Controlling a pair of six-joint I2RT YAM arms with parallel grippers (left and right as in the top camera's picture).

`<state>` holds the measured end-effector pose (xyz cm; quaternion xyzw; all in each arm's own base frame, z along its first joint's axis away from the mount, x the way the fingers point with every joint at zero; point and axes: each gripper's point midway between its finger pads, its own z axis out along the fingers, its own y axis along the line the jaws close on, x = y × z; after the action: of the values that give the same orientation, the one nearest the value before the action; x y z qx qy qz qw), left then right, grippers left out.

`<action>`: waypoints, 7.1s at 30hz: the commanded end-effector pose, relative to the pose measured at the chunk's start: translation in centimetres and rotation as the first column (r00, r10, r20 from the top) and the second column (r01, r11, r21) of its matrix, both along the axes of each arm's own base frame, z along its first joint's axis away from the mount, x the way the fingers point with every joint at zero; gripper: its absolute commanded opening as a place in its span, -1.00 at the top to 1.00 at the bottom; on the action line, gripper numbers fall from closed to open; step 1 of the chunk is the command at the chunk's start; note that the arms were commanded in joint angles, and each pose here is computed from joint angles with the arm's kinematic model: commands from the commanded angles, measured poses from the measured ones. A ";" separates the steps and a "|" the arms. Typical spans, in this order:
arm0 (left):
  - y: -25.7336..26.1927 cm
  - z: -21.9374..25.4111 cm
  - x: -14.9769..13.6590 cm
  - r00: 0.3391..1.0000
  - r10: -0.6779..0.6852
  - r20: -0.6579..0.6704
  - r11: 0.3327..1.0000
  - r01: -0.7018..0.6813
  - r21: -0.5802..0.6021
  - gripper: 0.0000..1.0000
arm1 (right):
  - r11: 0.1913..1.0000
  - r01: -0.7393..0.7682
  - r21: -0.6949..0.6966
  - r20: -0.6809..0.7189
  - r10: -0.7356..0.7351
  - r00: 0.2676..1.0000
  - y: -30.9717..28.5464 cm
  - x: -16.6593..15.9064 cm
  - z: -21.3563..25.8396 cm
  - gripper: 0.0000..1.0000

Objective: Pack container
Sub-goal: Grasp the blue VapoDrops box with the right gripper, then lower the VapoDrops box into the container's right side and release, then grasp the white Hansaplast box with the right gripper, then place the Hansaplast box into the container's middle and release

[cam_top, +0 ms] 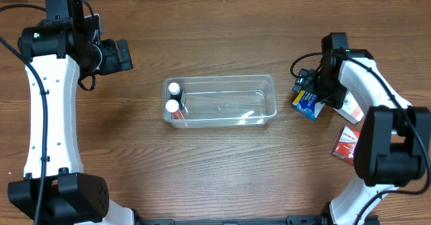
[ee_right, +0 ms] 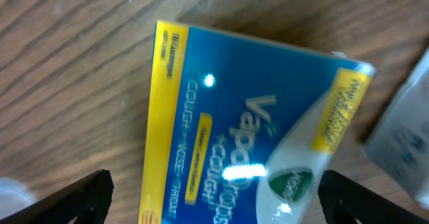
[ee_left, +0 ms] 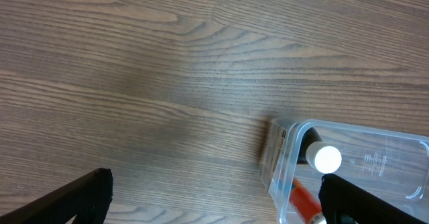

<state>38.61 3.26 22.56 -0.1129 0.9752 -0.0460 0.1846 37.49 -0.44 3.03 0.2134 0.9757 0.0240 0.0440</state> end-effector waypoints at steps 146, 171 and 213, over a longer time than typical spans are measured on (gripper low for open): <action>-0.3 -0.4 -0.9 0.999 -0.014 -0.042 1.000 0.014 -0.009 -1.00 | 0.939 0.335 -0.078 -0.129 -0.342 0.931 -13.9 -1.9 2.1 -1.00; -0.3 -0.4 -1.1 0.999 -0.015 -0.050 1.000 0.015 -0.010 -1.00 | 0.953 0.302 -0.010 -0.161 -0.299 0.941 -12.3 -2.8 -2.6 -0.50; -0.3 -0.6 -1.5 0.997 -0.016 -0.070 1.000 0.015 -0.005 -1.00 | 0.892 -0.452 0.016 0.170 0.443 0.880 26.8 -5.3 9.4 -0.46</action>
<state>37.04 3.07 21.99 -0.1140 0.9809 -0.0460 0.1507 32.26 26.68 13.14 -0.0253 0.9900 0.0834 0.1110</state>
